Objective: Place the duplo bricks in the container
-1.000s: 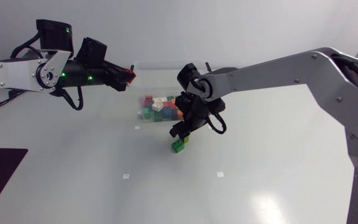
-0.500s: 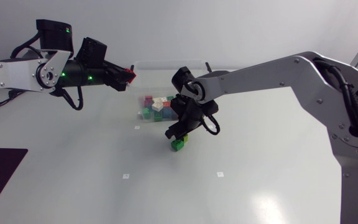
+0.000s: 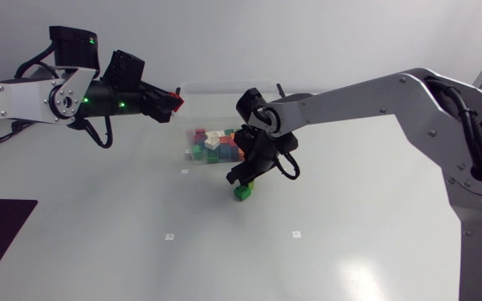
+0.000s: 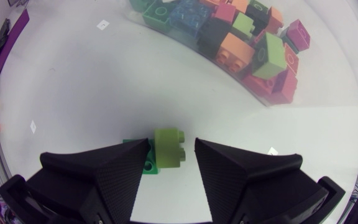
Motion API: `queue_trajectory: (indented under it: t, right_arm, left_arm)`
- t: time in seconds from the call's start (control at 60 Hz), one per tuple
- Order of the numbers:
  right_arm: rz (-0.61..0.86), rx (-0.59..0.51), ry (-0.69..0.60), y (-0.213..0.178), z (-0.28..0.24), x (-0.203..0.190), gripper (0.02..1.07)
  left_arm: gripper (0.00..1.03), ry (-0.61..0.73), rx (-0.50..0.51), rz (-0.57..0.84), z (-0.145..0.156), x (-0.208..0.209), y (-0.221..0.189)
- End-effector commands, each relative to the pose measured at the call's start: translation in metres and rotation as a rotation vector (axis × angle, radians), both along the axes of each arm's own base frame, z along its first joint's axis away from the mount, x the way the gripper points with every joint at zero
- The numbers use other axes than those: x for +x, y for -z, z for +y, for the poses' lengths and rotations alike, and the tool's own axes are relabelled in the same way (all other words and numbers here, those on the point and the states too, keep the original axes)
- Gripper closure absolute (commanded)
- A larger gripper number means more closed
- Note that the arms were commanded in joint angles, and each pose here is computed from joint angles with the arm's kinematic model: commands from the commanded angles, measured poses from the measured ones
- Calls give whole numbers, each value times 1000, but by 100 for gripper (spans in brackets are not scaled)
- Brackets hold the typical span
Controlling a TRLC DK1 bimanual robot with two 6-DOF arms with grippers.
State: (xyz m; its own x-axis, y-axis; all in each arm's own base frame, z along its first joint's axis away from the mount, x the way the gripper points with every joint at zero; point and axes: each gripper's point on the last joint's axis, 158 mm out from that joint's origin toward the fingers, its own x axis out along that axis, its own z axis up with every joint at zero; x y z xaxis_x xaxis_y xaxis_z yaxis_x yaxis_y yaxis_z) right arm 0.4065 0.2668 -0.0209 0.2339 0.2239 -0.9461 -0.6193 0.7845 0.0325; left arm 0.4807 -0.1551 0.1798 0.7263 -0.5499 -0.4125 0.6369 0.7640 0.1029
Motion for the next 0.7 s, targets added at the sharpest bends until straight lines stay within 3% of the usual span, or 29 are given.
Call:
queue_trajectory:
  t: [0.0,0.367,0.45,0.5,0.683]
  right_arm:
    - [66,-49,15,19,-14,-22,47]
    - [84,-71,-43,22,-6,-60,36]
    - [61,-62,-35,15,-5,-57,30]
    - [47,-51,-24,8,-6,-50,20]
    - [39,-42,-5,1,-3,-44,18]
  left_arm:
    - [90,3,-16,-7,-5,-1,-4]
    - [90,7,-18,-5,-7,-4,-4]
    - [90,8,-19,-6,-7,-5,-5]
    - [90,9,-20,-5,-8,-5,-5]
    - [90,13,-21,-8,-10,-8,-7]
